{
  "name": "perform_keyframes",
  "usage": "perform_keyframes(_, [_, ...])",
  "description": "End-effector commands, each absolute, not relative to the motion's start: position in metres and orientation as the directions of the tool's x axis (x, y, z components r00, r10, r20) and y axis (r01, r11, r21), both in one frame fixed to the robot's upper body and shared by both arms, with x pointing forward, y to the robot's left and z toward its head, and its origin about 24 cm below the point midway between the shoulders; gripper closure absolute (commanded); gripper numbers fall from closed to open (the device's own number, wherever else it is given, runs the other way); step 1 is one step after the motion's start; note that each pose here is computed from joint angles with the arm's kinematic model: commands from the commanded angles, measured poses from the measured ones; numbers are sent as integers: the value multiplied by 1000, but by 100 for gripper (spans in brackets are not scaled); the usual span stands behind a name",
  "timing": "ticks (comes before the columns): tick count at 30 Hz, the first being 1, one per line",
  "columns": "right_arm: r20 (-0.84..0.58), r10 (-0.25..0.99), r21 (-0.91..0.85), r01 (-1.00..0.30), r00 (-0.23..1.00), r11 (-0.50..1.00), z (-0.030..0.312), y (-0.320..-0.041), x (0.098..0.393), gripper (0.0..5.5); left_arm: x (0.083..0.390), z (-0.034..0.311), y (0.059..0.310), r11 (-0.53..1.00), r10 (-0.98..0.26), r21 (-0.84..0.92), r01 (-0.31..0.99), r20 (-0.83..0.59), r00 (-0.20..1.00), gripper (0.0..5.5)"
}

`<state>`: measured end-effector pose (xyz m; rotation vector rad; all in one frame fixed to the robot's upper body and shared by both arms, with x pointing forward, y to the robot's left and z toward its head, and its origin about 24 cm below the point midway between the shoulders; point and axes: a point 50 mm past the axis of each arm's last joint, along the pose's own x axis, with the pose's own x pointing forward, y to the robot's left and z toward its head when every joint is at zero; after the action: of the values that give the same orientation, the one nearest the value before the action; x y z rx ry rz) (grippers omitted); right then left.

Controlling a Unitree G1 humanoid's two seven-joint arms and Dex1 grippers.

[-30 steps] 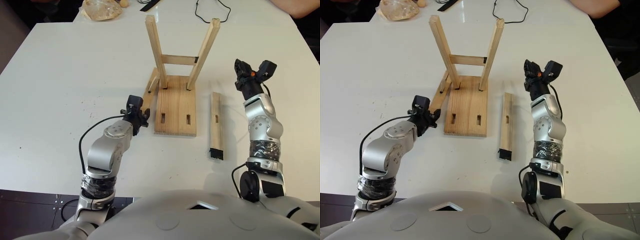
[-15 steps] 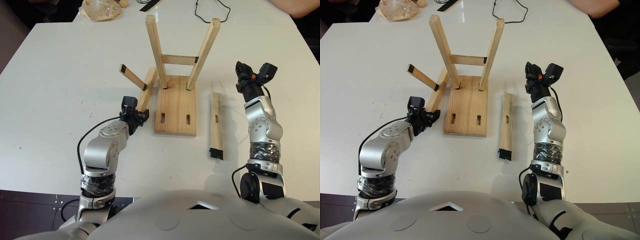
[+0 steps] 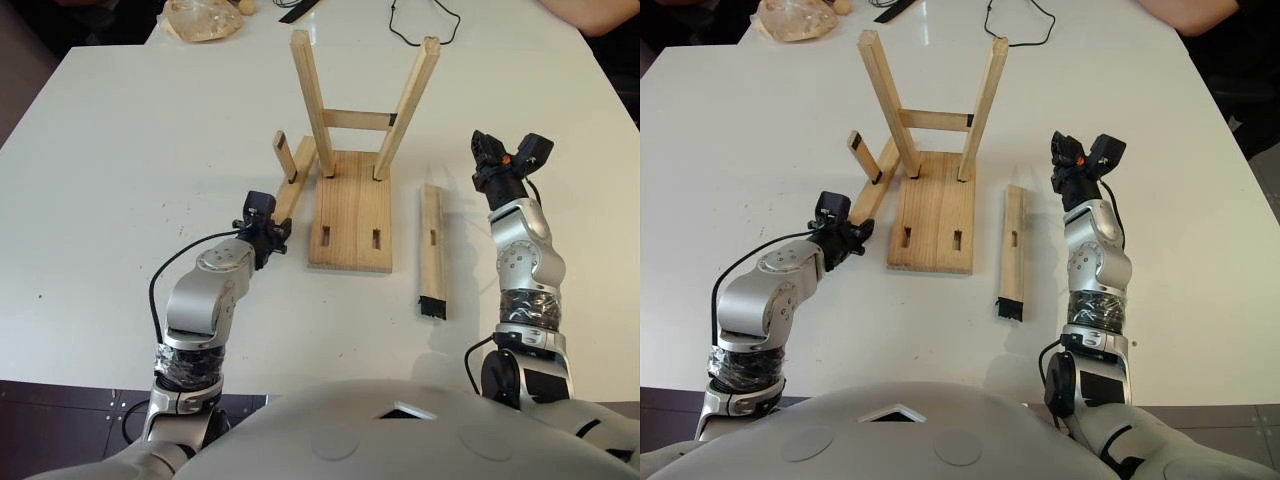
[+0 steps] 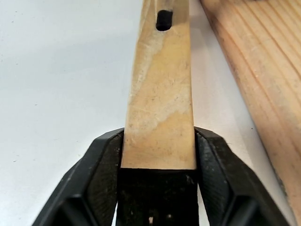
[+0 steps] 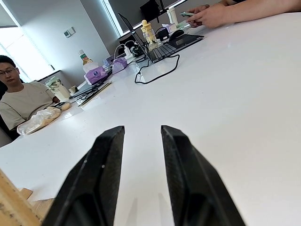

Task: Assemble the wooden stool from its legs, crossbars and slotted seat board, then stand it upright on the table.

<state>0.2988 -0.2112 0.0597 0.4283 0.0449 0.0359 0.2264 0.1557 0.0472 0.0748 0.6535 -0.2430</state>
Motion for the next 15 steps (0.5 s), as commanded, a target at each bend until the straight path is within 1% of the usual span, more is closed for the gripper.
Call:
perform_keyframes(1, [-51,36,406,-12,998,914,55,-212,298,406,218,24,159,964,-240,-88,250,-689,684,350])
perform_keyframes(3, [-57,44,400,-18,997,916,54,-211,298,406,223,26,164,968,-236,-94,232,-656,717,350])
perform_keyframes(5, [-68,66,404,-33,995,914,54,-209,296,406,231,31,173,985,-173,-95,145,-596,784,350])
perform_keyframes(7, [-62,98,410,-64,993,910,59,-209,294,406,241,43,190,991,-79,-133,16,-486,871,350])
perform_keyframes(9, [-27,128,424,-105,991,900,70,-210,294,406,252,61,213,972,37,-206,-116,-353,935,350])
perform_keyframes(11, [30,139,442,-137,990,886,87,-213,297,406,262,80,233,935,110,-306,-180,-233,966,350])
perform_keyframes(12, [79,154,459,-173,985,871,101,-212,301,406,268,92,241,910,124,-375,-177,-161,979,350])
perform_keyframes(13, [123,174,471,-212,977,856,115,-210,306,406,273,108,247,880,129,-452,-147,-71,989,350])
perform_keyframes(15, [226,259,470,-338,939,815,147,-198,314,406,282,142,252,811,102,-584,-17,112,988,350])
